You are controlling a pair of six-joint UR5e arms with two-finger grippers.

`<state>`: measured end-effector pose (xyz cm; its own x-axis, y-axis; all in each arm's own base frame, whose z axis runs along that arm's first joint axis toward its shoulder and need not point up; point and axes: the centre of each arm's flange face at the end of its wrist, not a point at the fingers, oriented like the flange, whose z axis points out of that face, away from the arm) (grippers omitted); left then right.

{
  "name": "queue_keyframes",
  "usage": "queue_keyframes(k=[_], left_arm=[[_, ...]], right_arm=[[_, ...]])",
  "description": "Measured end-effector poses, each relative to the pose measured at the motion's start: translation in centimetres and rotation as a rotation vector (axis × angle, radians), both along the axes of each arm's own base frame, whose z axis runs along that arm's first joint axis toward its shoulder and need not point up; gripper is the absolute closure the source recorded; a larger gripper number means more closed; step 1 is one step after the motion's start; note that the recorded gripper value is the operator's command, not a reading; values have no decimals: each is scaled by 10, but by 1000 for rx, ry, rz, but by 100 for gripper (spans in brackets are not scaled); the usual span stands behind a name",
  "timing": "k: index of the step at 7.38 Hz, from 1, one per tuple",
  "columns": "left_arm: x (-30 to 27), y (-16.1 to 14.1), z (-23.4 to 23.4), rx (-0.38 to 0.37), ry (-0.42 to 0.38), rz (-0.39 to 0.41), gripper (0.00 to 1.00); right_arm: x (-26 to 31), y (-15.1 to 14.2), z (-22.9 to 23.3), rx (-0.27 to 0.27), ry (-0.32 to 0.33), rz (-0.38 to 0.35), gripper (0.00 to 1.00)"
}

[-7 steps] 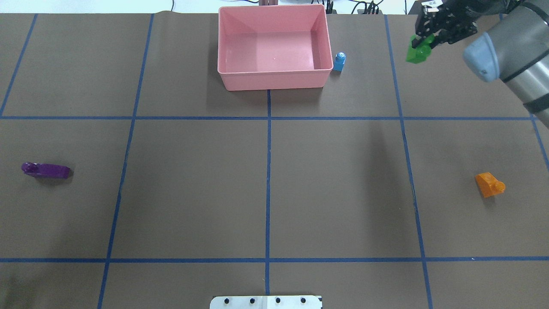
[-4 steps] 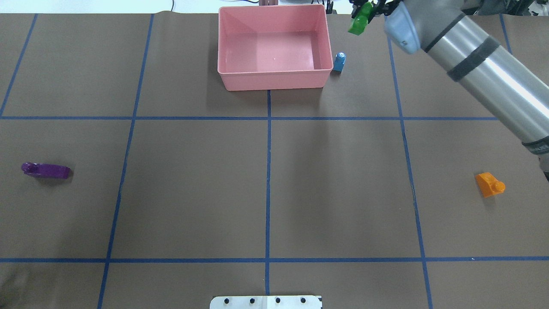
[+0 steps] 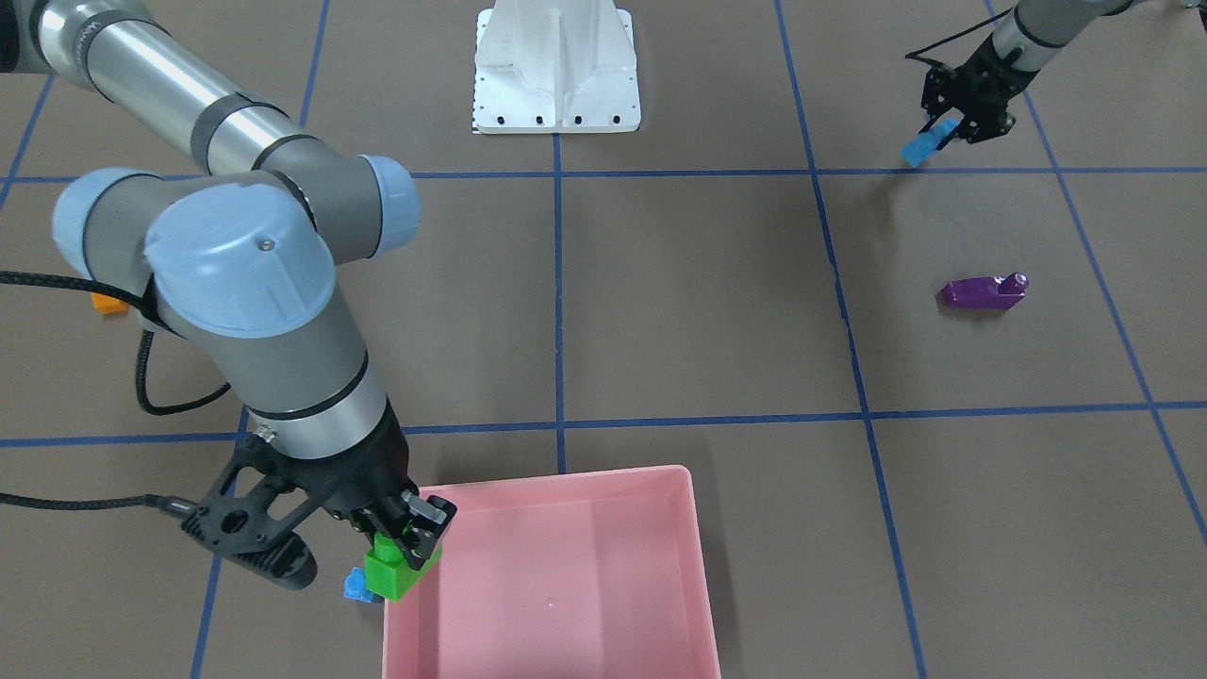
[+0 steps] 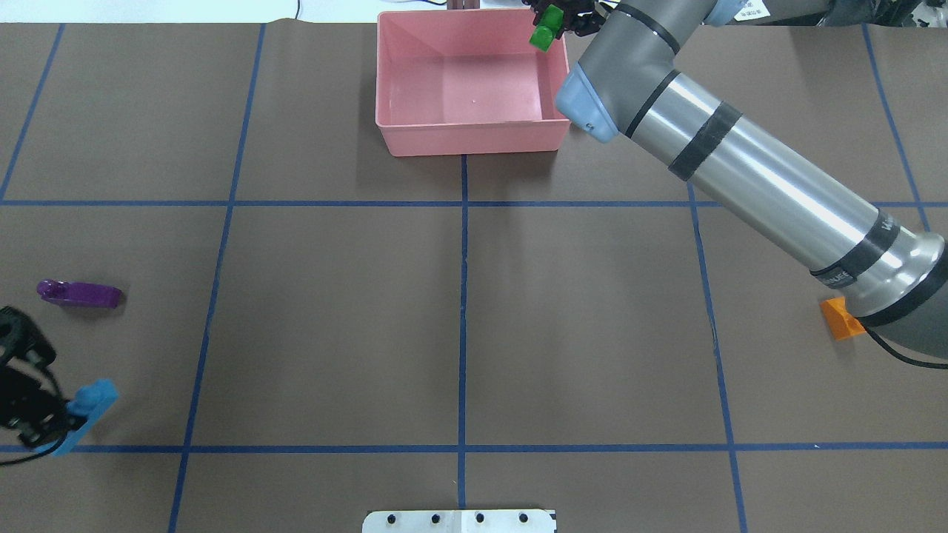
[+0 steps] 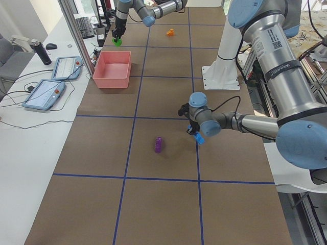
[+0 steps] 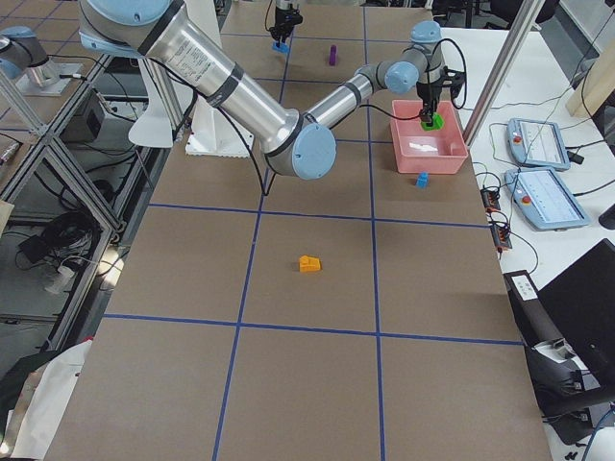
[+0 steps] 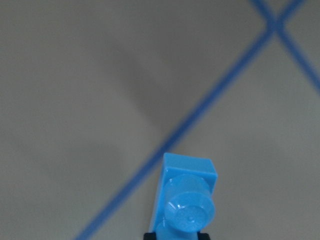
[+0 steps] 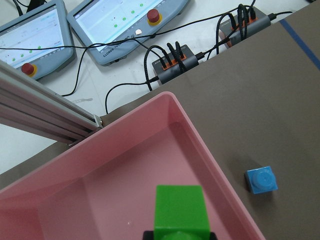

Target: Put all blocks into box

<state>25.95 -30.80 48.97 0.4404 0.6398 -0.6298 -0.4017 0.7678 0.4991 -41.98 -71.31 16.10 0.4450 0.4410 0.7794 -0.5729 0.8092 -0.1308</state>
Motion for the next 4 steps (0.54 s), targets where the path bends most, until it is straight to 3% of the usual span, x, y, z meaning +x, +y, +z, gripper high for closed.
queue_keyframes(k=[2, 4], left_arm=[[33, -122, -109, -9, 21, -129, 100], [59, -236, -185, -29, 38, -245, 100]], right_arm=[[-24, 10, 4, -1, -10, -4, 0], [-31, 16, 4, 4, -15, -21, 0]])
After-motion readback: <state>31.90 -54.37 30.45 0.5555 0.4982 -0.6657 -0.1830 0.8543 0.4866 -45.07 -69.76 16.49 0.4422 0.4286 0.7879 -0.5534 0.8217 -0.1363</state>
